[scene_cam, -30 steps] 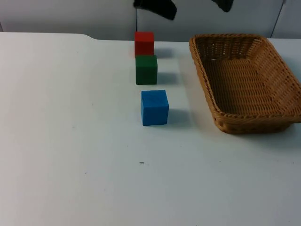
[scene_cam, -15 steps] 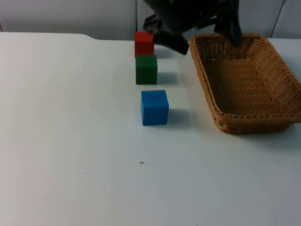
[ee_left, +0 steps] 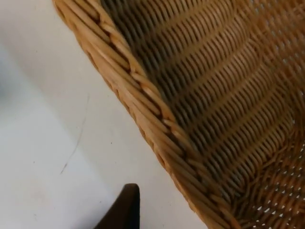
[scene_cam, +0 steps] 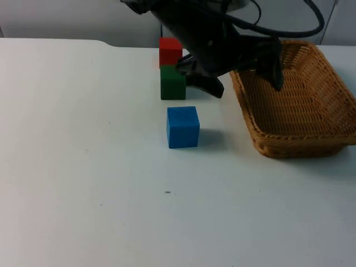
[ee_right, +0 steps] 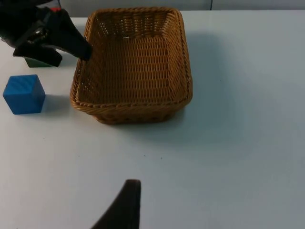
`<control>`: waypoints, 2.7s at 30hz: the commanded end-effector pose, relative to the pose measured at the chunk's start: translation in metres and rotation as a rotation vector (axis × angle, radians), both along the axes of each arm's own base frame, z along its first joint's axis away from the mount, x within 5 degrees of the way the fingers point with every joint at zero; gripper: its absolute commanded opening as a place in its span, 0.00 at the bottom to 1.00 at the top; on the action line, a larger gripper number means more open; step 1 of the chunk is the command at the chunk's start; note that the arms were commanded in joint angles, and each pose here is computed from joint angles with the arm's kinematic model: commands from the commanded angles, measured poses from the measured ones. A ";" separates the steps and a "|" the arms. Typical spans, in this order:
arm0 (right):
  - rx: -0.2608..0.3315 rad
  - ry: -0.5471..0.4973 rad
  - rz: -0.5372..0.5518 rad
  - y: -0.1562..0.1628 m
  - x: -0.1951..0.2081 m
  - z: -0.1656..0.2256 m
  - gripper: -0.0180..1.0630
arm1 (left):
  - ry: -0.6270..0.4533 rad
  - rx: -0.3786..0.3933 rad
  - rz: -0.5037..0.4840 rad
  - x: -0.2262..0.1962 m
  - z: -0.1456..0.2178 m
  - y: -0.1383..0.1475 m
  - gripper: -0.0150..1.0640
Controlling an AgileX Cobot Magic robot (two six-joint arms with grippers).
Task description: Pick up the basket with the left hand and place the blue cube into the basket with the right hand.
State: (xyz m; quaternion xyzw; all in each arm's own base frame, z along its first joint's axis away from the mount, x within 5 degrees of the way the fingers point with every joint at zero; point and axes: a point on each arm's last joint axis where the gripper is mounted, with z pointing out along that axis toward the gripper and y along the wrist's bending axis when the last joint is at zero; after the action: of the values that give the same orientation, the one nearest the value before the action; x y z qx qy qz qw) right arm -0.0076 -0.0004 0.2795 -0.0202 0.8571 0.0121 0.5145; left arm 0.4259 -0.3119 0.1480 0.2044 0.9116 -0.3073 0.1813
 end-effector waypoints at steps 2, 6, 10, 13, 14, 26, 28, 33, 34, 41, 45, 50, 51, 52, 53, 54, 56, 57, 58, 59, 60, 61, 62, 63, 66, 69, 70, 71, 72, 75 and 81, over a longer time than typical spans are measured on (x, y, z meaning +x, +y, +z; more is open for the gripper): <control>-0.006 -0.007 -0.009 -0.001 0.001 -0.001 0.98 | 0.012 -0.014 0.015 0.000 -0.004 -0.005 0.99; -0.008 -0.007 -0.010 -0.001 0.001 -0.001 0.98 | 0.025 -0.013 0.024 0.000 -0.008 -0.005 0.99; -0.008 -0.007 -0.010 -0.001 0.001 -0.001 0.98 | 0.012 0.001 0.006 -0.005 -0.012 -0.013 0.99; -0.008 -0.007 -0.010 -0.001 0.001 -0.001 0.98 | -0.019 0.024 0.006 -0.006 -0.014 -0.017 0.99; -0.008 -0.007 -0.010 -0.001 0.001 -0.001 0.98 | -0.023 0.030 0.012 -0.006 -0.015 -0.017 0.99; -0.008 -0.007 -0.010 -0.001 0.001 -0.001 0.98 | 0.004 0.031 0.021 -0.012 -0.028 -0.027 0.98; -0.001 -0.007 -0.025 -0.002 0.001 -0.001 0.98 | 0.014 0.039 0.014 -0.015 -0.035 -0.031 0.98; 0.002 -0.007 -0.033 -0.002 0.001 -0.001 0.98 | 0.023 0.039 0.019 -0.016 -0.042 -0.032 0.98; 0.002 -0.007 -0.033 -0.002 0.001 -0.001 0.98 | 0.022 0.034 0.023 -0.015 -0.042 -0.032 0.98; 0.002 -0.007 -0.033 -0.002 0.001 -0.001 0.98 | 0.025 0.036 0.021 -0.016 -0.042 -0.032 0.97; 0.002 -0.007 -0.033 -0.002 0.001 -0.001 0.98 | 0.028 0.036 0.020 -0.016 -0.042 -0.033 0.92; 0.002 -0.007 -0.033 -0.002 0.001 -0.001 0.98 | 0.044 0.034 0.030 -0.017 -0.042 -0.033 0.88; 0.002 -0.007 -0.033 -0.002 0.001 -0.001 0.98 | 0.049 0.034 0.034 -0.017 -0.042 -0.032 0.87; 0.002 -0.007 -0.033 -0.002 0.001 -0.001 0.98 | 0.051 0.034 0.033 -0.017 -0.042 -0.032 0.86; 0.002 -0.007 -0.033 -0.002 0.001 -0.001 0.98 | 0.051 0.034 0.033 -0.017 -0.042 -0.032 0.86; 0.002 -0.007 -0.033 -0.002 0.001 -0.001 0.98 | 0.054 0.036 0.030 -0.018 -0.042 -0.032 0.86; 0.002 -0.007 -0.033 -0.002 0.001 -0.001 0.98 | 0.063 0.039 0.024 -0.018 -0.042 -0.032 0.86; 0.002 -0.007 -0.033 -0.002 0.001 -0.001 0.98 | 0.063 0.039 0.024 -0.018 -0.042 -0.032 0.86; 0.002 -0.007 -0.033 -0.002 0.001 -0.001 0.98 | 0.066 0.040 0.022 -0.019 -0.043 -0.032 0.86; 0.002 -0.007 -0.033 -0.002 0.001 -0.001 0.98 | 0.066 0.040 0.022 -0.019 -0.043 -0.032 0.86; 0.002 -0.007 -0.033 -0.002 0.001 -0.001 0.98 | 0.069 0.036 0.024 -0.019 -0.042 -0.032 0.86; 0.002 -0.007 -0.033 -0.002 0.001 -0.001 0.98 | 0.069 0.036 0.024 -0.019 -0.042 -0.032 0.86; 0.002 -0.007 -0.033 -0.002 0.001 -0.001 0.98 | 0.070 0.035 0.025 -0.019 -0.042 -0.033 0.85; 0.002 -0.007 -0.033 -0.002 0.001 -0.001 0.98 | 0.070 0.035 0.025 -0.019 -0.042 -0.033 0.85; 0.002 -0.007 -0.033 -0.002 0.001 -0.001 0.98 | 0.071 0.033 0.026 -0.019 -0.042 -0.033 0.85; 0.002 -0.007 -0.033 -0.002 0.001 -0.001 0.98 | 0.073 0.026 0.032 -0.019 -0.042 -0.033 0.85; 0.002 -0.007 -0.033 -0.002 0.001 -0.001 0.98 | 0.073 0.026 0.032 -0.019 -0.042 -0.033 0.85; 0.002 -0.007 -0.033 -0.002 0.001 -0.001 0.98 | 0.071 0.025 0.028 -0.020 -0.042 -0.035 0.85; 0.002 -0.007 -0.033 -0.002 0.001 -0.001 0.98 | 0.067 0.024 0.026 -0.021 -0.042 -0.037 0.85; 0.002 -0.007 -0.033 -0.002 0.001 -0.001 0.98 | 0.057 0.027 0.020 -0.023 -0.042 -0.040 0.85; 0.002 -0.007 -0.033 -0.002 0.001 -0.001 0.98 | 0.049 0.028 0.020 -0.023 -0.042 -0.040 0.82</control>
State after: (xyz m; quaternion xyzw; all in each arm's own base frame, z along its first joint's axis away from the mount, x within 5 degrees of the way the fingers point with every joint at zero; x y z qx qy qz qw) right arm -0.0075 -0.0019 0.2795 -0.0091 0.8573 0.0087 0.5147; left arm 0.4029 -0.3488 0.1029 0.1903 0.9241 -0.2944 0.1523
